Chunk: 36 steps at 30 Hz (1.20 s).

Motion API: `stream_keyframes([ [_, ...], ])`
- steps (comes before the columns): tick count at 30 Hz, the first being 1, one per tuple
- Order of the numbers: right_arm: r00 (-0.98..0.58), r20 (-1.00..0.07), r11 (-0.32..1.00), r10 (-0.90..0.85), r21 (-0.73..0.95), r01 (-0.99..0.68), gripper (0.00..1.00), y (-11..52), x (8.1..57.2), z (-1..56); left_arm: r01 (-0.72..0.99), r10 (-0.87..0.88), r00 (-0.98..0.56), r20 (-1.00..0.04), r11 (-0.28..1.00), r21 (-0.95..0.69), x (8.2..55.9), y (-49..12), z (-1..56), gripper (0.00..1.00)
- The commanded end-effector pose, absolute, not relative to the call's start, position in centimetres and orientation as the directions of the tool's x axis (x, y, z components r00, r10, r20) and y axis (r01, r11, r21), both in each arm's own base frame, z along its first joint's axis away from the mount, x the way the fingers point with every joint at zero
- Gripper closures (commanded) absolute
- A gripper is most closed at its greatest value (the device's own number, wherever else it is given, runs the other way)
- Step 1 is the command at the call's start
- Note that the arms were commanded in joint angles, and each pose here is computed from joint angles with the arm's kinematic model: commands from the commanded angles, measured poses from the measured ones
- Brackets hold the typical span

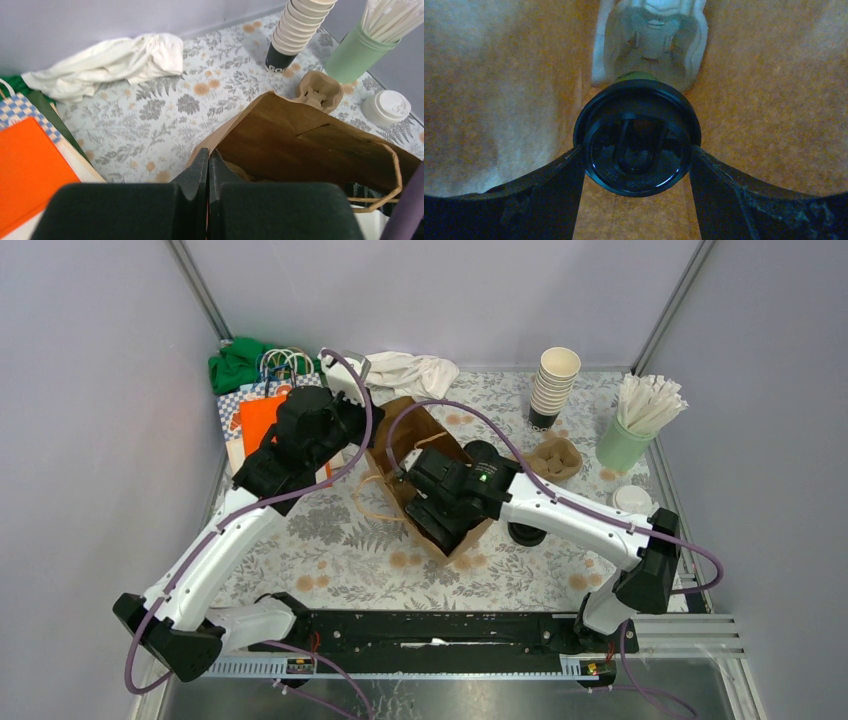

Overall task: Pack the takeout coffee
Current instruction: Place the coffee cup on the cup tray.

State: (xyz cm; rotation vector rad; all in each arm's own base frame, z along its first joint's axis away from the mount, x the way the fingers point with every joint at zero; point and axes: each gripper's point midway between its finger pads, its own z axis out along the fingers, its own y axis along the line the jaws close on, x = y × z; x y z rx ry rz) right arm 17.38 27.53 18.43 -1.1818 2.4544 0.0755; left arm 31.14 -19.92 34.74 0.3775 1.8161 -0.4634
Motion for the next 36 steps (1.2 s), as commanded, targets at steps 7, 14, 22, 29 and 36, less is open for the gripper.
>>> stream_keyframes([
  [7, -0.412, -0.716, 0.747, -0.563, -0.229, -0.624, 0.82, 31.6, 24.4, 22.3, 0.495, -0.029, -0.054, -0.998, 0.868, -0.052, 32.1, -19.8, 42.4, 1.00],
  [14, -0.360, -0.755, 0.773, -0.548, -0.291, -0.564, 0.84, 32.0, 26.8, 22.4, 0.531, -0.027, -0.075, -0.997, 0.845, -0.063, 31.5, -20.5, 42.2, 1.00],
  [22, -0.383, -0.782, 0.810, -0.492, -0.249, -0.531, 0.84, 31.7, 28.5, 23.0, 0.570, -0.015, -0.104, -0.994, 0.819, -0.072, 30.7, -21.2, 41.7, 1.00],
  [29, -0.378, -0.808, 0.815, -0.452, -0.201, -0.544, 0.84, 33.4, 30.3, 23.7, 0.584, 0.004, -0.119, -0.993, 0.809, -0.067, 30.7, -21.6, 41.1, 1.00],
  [36, -0.367, -0.810, 0.781, -0.457, -0.168, -0.602, 0.84, 35.4, 30.2, 23.5, 0.584, 0.011, -0.129, -0.992, 0.809, -0.067, 30.7, -21.8, 40.9, 1.00],
])
